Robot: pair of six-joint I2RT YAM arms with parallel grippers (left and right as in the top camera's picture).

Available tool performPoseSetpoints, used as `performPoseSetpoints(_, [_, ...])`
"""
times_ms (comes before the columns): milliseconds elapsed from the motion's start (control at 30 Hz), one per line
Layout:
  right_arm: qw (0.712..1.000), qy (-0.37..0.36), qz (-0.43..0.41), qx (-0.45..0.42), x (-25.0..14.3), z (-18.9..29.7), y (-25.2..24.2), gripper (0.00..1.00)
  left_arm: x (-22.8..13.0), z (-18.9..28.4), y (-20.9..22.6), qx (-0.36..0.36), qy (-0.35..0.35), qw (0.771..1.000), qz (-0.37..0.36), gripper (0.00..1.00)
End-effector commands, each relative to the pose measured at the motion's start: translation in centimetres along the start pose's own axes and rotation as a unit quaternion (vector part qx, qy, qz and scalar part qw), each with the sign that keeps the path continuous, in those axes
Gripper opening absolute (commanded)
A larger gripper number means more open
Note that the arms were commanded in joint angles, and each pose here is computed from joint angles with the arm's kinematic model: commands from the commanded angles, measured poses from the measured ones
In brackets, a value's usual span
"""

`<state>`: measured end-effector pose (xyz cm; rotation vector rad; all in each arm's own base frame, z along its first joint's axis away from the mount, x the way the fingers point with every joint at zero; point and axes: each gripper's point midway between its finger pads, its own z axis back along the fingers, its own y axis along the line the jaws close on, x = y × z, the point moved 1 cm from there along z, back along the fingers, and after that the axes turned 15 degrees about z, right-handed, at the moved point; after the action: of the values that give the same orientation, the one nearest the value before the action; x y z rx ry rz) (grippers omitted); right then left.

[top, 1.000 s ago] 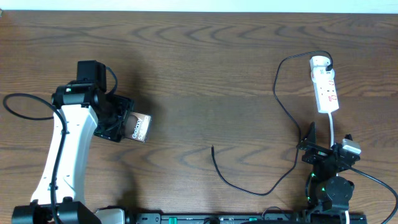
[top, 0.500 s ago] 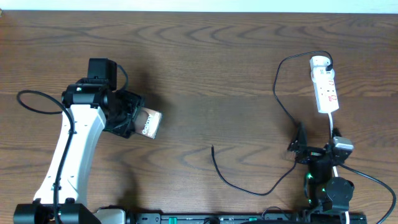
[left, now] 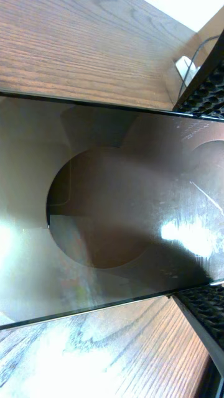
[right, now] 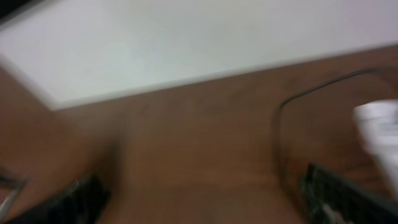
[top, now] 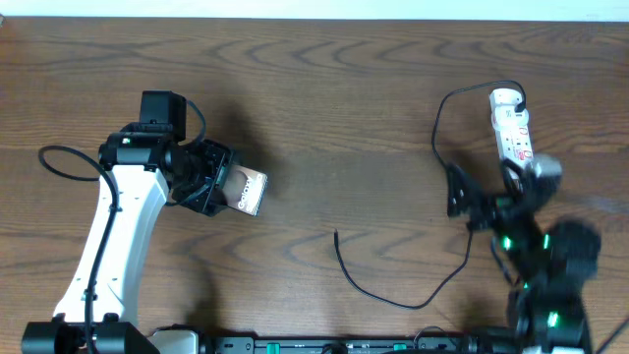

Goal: Plug charger to phone and switch on socket

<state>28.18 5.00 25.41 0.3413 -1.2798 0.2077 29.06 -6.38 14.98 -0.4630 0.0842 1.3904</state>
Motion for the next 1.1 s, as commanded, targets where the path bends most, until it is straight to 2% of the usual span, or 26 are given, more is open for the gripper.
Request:
performPoseSetpoints(0, [0.985, 0.065, -0.049, 0.154, 0.9, -2.7, 3.5, 0.99, -1.0, 0.8, -0.6, -0.017, 0.012, 0.999, 0.03, 0.07])
performPoseSetpoints(33, [0.975, 0.085, -0.065, 0.195, 1.1, -3.6, 4.2, 0.99, -1.1, 0.8, -0.6, -0.016, 0.013, 0.999, 0.038, 0.07])
performPoseSetpoints(67, [0.951, 0.109, -0.091, 0.275, 1.6, -4.9, 5.7, 0.99, -1.4, 0.7, -0.6, -0.016, 0.014, 0.999, 0.05, 0.07])
performPoseSetpoints(200, [0.895, 0.133, -0.122, 0.409, 1.8, -7.5, 8.3, 0.99, -2.3, 0.2, -1.4, -0.024, 0.015, 0.999, 0.043, 0.07])
performPoseSetpoints(300, [0.874, 0.149, -0.152, 0.438, 0.7, -10.0, 9.0, 0.99, -3.0, -0.4, -1.5, -0.022, 0.019, 0.999, 0.043, 0.07])
performPoseSetpoints(400, [0.843, 0.214, -0.239, 0.432, -1.7, -11.8, 9.8, 0.99, -3.6, -1.2, -1.6, -0.014, 0.019, 0.998, 0.052, 0.07])
performPoseSetpoints(433, [0.839, 0.219, -0.241, 0.436, -2.2, -12.2, 10.2, 0.98, -3.8, -1.5, -1.7, -0.012, 0.02, 0.998, 0.052, 0.07])
performPoseSetpoints(500, [0.834, 0.229, -0.235, 0.444, -3.6, -13.4, 11.3, 0.87, -4.2, -2.4, -1.5, 0.003, 0.022, 0.998, 0.064, 0.07])
performPoseSetpoints(533, [0.832, 0.234, -0.233, 0.446, -4.1, -13.7, 11.8, 0.86, -4.2, -2.6, -1.4, 0.007, 0.022, 0.997, 0.07, 0.07])
performPoseSetpoints(800, [0.843, 0.261, -0.208, 0.421, -6.4, -15.0, 15.4, 0.88, -4.4, -4.1, -1.2, 0.031, 0.02, 0.991, 0.129, 0.07])
performPoseSetpoints(1067, [0.846, 0.284, -0.177, 0.414, -8.2, -14.9, 19.4, 0.88, -4.6, -4.2, -2.1, 0.014, 0.028, 0.983, 0.182, 0.07])
